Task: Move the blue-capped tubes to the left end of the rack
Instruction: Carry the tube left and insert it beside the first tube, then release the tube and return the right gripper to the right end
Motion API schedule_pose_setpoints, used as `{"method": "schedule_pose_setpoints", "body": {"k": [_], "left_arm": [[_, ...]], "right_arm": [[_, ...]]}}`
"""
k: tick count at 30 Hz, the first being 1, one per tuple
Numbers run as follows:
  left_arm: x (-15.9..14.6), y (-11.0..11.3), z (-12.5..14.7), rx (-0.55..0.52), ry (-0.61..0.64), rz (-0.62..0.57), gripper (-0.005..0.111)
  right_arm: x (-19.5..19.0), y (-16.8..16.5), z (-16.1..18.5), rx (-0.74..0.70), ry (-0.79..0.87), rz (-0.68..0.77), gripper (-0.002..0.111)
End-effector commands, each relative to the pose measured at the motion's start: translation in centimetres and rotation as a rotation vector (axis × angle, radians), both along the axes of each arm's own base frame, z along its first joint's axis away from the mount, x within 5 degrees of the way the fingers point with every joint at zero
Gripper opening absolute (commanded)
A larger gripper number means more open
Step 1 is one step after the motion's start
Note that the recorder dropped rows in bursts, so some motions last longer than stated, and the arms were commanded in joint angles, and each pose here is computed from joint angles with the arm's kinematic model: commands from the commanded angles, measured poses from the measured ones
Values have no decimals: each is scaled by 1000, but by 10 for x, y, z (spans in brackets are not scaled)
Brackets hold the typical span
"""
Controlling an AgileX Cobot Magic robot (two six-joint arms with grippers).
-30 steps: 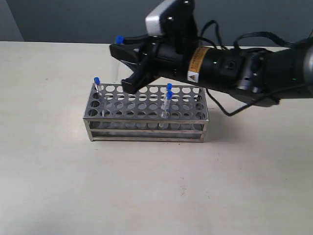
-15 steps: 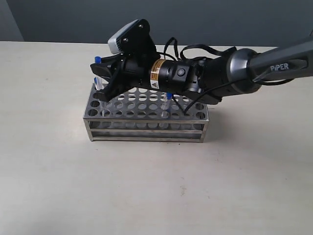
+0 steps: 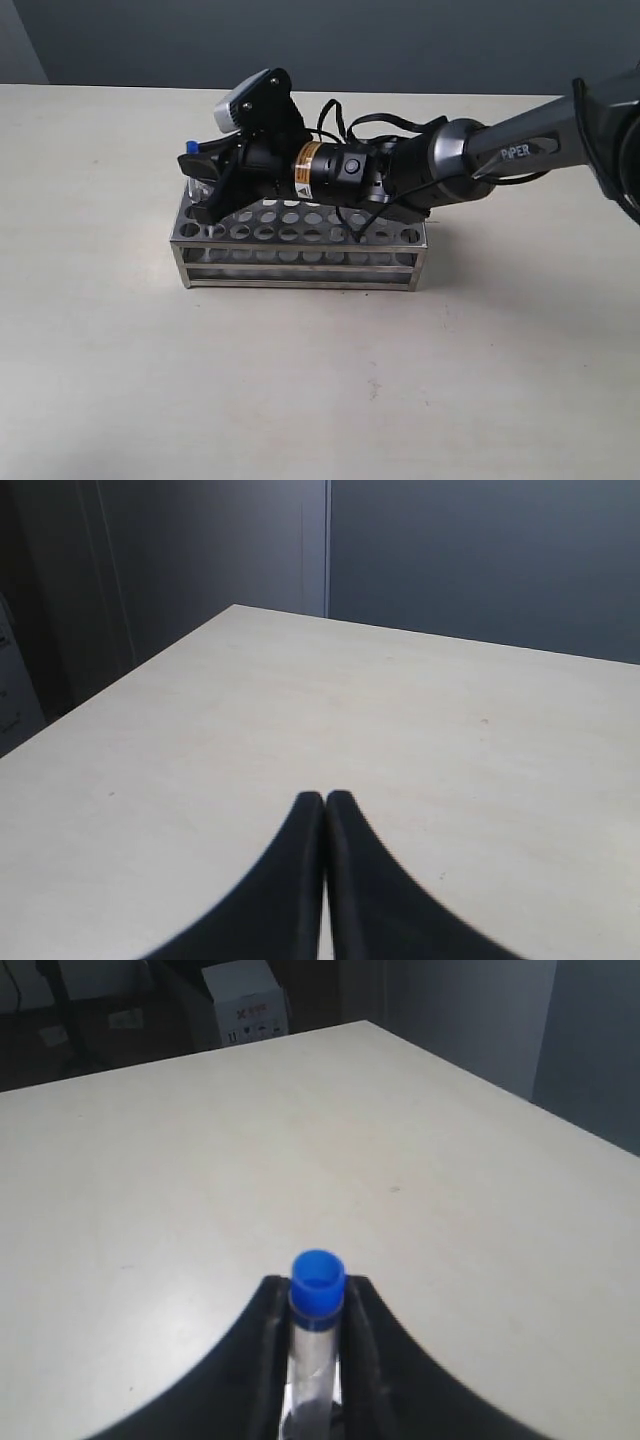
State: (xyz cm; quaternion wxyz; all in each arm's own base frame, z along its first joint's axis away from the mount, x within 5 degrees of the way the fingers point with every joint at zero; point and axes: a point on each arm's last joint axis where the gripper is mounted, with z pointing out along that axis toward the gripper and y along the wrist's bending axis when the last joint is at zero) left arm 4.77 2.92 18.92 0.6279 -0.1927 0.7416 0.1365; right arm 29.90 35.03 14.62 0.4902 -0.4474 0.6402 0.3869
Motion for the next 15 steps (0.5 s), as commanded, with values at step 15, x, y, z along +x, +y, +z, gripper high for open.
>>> {"method": "schedule_pose_setpoints", "body": {"k": [15], "left_arm": [[0,0,1,0,-5,2,1]], "right_arm": [[-3,-2,23,35,107,-6,35]]}}
